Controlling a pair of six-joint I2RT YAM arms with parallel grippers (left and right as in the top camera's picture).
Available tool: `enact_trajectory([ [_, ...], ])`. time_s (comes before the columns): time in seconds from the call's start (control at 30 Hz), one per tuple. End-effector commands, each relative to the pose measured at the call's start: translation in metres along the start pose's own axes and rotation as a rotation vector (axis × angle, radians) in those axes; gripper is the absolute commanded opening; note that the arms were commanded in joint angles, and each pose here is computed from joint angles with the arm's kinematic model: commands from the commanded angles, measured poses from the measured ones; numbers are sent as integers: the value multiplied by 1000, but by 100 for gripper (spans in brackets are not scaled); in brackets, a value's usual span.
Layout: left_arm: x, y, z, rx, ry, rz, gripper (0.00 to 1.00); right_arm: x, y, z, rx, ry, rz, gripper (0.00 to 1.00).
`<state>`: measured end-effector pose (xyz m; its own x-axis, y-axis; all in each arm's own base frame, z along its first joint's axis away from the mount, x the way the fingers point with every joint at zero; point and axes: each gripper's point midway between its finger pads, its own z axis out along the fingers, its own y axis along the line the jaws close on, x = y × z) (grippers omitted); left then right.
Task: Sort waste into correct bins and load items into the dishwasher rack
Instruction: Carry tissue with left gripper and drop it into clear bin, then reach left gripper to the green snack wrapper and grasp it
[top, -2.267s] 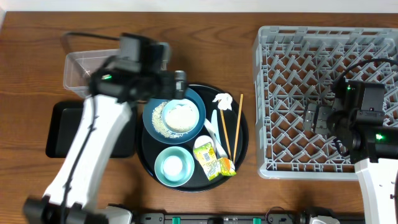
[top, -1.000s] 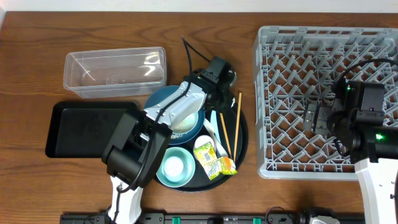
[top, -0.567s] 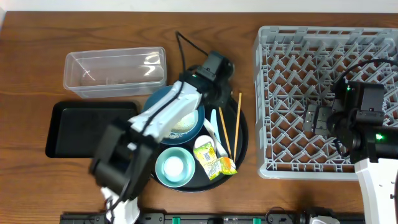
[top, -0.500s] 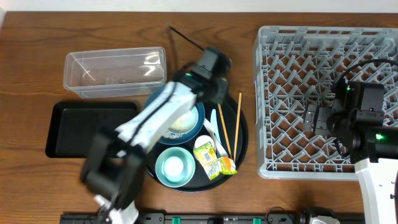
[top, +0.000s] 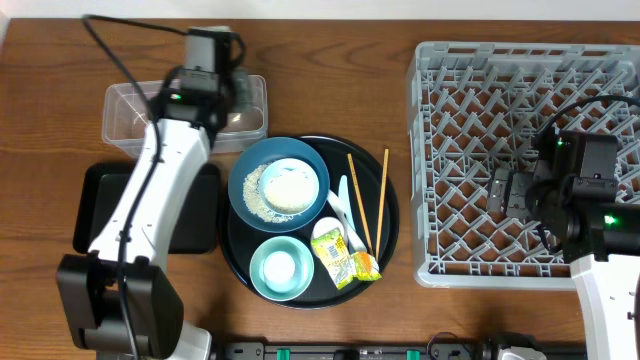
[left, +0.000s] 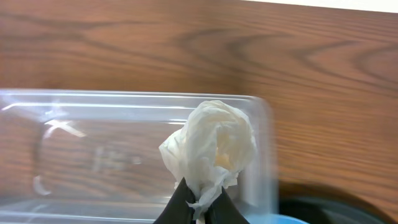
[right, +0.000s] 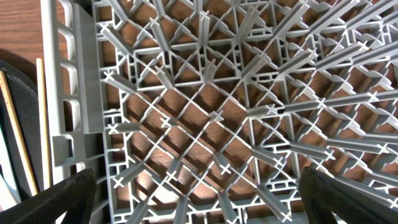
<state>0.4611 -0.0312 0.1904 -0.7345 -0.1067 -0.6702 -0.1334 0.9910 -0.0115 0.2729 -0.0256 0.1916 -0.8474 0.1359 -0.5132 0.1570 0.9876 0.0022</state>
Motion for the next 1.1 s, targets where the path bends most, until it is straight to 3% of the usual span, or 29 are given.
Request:
enact_trajectory([
  [0.0, 5, 23, 9, -48, 25, -35, 15, -4, 4, -4, -1, -14, 0, 99],
  [0.1, 5, 32, 11, -53, 29, -53, 20, -4, 4, -3, -2, -12, 0, 99],
  [0.27, 5, 35, 11, -57, 31, -56, 57, -2, 4, -4, -1, -7, 0, 99],
  [0.47, 36, 26, 7, -19, 158, -35, 58, -2, 4, -4, -1, -7, 0, 99],
  [0.63, 78, -15, -10, 193, 348, -34, 57, -3, 4, -4, -1, -10, 0, 99],
  [0.87, 114, -76, -49, 397, 492, 33, 54, -3, 4, -4, -1, -10, 0, 99],
  [1.07, 172, -103, -88, 410, 705, 155, 62, -2, 4, -3, 0, -7, -1, 99],
])
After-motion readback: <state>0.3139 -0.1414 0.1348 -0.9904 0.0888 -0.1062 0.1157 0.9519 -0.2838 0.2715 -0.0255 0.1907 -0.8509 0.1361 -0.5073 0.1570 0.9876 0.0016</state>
